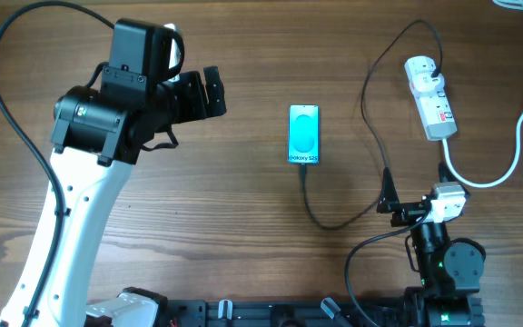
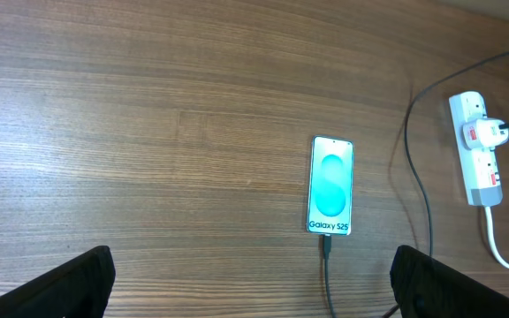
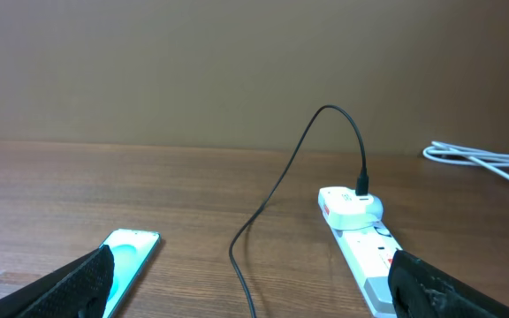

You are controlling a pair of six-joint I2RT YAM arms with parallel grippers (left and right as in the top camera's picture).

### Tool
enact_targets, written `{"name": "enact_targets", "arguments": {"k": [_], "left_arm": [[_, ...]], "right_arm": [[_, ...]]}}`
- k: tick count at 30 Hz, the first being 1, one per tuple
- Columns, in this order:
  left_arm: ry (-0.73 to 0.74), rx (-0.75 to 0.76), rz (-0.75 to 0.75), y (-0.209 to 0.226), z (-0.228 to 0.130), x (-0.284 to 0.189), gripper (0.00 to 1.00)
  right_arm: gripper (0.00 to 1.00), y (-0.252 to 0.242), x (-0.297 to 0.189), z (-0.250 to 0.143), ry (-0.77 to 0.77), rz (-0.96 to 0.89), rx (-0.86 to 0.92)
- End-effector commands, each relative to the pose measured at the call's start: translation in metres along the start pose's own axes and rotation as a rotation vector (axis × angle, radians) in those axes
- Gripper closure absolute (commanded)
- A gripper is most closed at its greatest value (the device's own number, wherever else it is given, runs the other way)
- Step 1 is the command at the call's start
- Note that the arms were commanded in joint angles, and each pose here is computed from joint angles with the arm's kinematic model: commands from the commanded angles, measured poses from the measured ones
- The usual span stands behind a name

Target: Plug charger to phone and switch on socket

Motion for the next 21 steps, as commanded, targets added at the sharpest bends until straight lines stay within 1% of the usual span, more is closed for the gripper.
{"name": "enact_targets", "arguments": {"k": [1, 15, 17, 21], "left_arm": [[-0.007, -0.013, 0.012, 0.002, 0.001, 0.000, 0.00], [-0.006, -0.010, 0.013, 0.002, 0.000, 0.000, 0.00], [-0.026, -0.012, 0.058, 0.009, 0.003, -0.002, 0.00], [-0.052, -0.020, 0.058, 0.012, -0.003, -0.007, 0.00]], "right_arm": [[0.00, 0.000, -0.001, 0.002, -0.013, 0.000, -0.014], [0.01, 0.000, -0.001, 0.002, -0.013, 0.000, -0.014], [0.00, 0.000, -0.001, 0.002, -0.013, 0.000, -0.015], [0.00, 0.000, -0.001, 0.002, -0.013, 0.000, -0.015]]}}
Point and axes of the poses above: each gripper's point midway between its finger pads, its own x axis out along the fingers, its own y axis along the line the jaws close on, z = x × y, the point moved 5 cm from there along -x, back along the fingers, and after that the axes turned 7 degrees about x, right-handed, at the moved point
